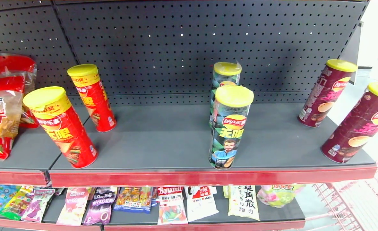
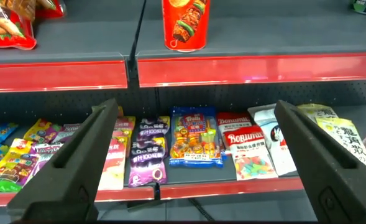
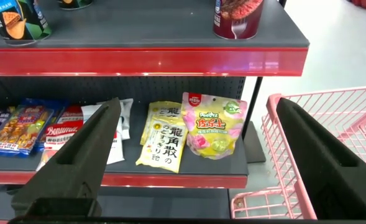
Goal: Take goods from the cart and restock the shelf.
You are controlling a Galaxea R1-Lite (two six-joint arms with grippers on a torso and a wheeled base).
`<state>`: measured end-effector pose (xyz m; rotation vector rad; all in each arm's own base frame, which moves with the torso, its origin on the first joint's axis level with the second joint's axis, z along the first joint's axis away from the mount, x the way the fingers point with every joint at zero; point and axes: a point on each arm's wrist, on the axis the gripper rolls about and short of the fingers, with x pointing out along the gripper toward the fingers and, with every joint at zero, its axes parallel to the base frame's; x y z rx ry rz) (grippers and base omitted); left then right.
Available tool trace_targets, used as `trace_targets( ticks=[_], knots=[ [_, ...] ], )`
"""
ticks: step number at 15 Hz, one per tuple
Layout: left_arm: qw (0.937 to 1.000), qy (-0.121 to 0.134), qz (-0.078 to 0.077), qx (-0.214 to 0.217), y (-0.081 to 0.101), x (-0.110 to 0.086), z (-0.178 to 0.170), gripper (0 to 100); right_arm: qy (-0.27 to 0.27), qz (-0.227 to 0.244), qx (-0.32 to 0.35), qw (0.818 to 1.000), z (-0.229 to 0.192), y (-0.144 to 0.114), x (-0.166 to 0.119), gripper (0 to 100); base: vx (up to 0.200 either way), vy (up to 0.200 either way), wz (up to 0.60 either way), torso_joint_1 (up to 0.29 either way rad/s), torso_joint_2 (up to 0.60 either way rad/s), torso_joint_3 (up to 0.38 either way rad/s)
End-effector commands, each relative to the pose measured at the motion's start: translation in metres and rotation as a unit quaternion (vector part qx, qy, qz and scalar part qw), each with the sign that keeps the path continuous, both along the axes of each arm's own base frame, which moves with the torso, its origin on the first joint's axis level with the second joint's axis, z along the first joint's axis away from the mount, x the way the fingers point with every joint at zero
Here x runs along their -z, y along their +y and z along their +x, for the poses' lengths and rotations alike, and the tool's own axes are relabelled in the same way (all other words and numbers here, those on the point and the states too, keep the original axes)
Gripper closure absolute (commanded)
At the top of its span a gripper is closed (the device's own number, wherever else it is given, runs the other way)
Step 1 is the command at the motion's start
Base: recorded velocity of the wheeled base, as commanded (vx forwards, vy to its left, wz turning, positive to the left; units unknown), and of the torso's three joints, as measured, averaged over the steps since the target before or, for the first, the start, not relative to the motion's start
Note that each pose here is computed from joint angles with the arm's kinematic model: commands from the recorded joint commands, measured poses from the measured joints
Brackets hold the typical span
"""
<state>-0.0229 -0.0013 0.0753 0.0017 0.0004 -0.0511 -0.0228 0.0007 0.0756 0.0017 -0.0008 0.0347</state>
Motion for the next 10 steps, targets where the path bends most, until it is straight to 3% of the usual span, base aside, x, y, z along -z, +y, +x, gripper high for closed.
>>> trace_targets(
  ticks=[1, 10],
  knots=[
    [1.0000, 0.001, 0.000, 0.000, 0.0000, 0.0000, 0.0001, 0, 0.000, -0.001, 0.000, 1.000, 0.0000, 0.0000, 0.0000, 0, 0.000, 0.000, 0.00, 0.000, 0.00, 0.000],
    [1.0000, 0.000, 0.000, 0.000, 0.0000, -0.0005, 0.0000, 0, 0.000, -0.001, 0.000, 1.000, 0.0000, 0.0000, 0.0000, 0, 0.000, 0.000, 0.00, 0.000, 0.00, 0.000]
  ],
)
